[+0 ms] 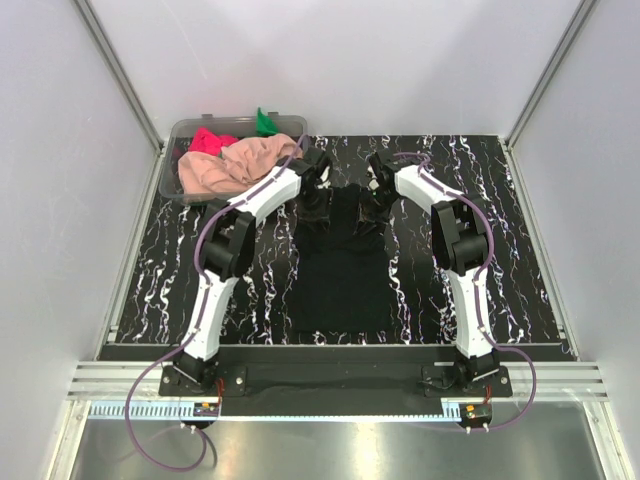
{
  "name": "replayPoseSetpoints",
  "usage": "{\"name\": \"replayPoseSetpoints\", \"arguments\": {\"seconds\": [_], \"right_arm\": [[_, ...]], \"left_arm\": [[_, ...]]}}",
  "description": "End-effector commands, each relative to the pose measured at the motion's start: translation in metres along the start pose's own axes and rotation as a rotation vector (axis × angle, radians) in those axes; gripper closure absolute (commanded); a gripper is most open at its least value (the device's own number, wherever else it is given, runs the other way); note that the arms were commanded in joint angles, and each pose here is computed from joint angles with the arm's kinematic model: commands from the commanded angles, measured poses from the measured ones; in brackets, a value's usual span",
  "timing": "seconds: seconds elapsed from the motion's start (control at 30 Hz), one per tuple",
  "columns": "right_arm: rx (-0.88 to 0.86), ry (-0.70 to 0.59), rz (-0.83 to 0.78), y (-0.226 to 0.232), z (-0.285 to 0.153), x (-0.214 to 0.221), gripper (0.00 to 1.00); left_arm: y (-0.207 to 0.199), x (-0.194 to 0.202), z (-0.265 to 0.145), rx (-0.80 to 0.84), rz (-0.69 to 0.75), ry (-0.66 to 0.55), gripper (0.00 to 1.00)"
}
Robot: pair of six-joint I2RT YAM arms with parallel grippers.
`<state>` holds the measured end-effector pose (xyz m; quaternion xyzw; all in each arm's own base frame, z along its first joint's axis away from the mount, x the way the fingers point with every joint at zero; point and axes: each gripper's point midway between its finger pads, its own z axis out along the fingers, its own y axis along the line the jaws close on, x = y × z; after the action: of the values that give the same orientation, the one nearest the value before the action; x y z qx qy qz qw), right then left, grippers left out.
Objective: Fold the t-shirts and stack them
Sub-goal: Fold the tshirt
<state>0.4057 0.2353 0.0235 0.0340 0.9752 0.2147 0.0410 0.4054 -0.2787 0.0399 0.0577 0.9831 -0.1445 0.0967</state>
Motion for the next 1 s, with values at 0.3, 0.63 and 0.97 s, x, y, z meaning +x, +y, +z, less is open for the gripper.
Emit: {"name": "replayPoseSetpoints", "arguments": {"seconds": [0.3,0.63,0.97], "right_arm": [[0.028,-0.056,-0.030,0.004,-0.018,-0.013,0.68],[0.095,-0.196,-0.091,0.024,-0.088,-0.047,0.64],[0.103,-0.131,0.004,0.010,-0.091,0.001,0.65]], "left_arm": [[0.022,0.029,-0.052,-0.027,0.020,-0.073,0.57],[-0.002,-0.017,-0.092,0.087,0.020,-0.193,0.55],[-0.015,-0.029,-0.056,0.150,0.030,-0.131,0.55]]}}
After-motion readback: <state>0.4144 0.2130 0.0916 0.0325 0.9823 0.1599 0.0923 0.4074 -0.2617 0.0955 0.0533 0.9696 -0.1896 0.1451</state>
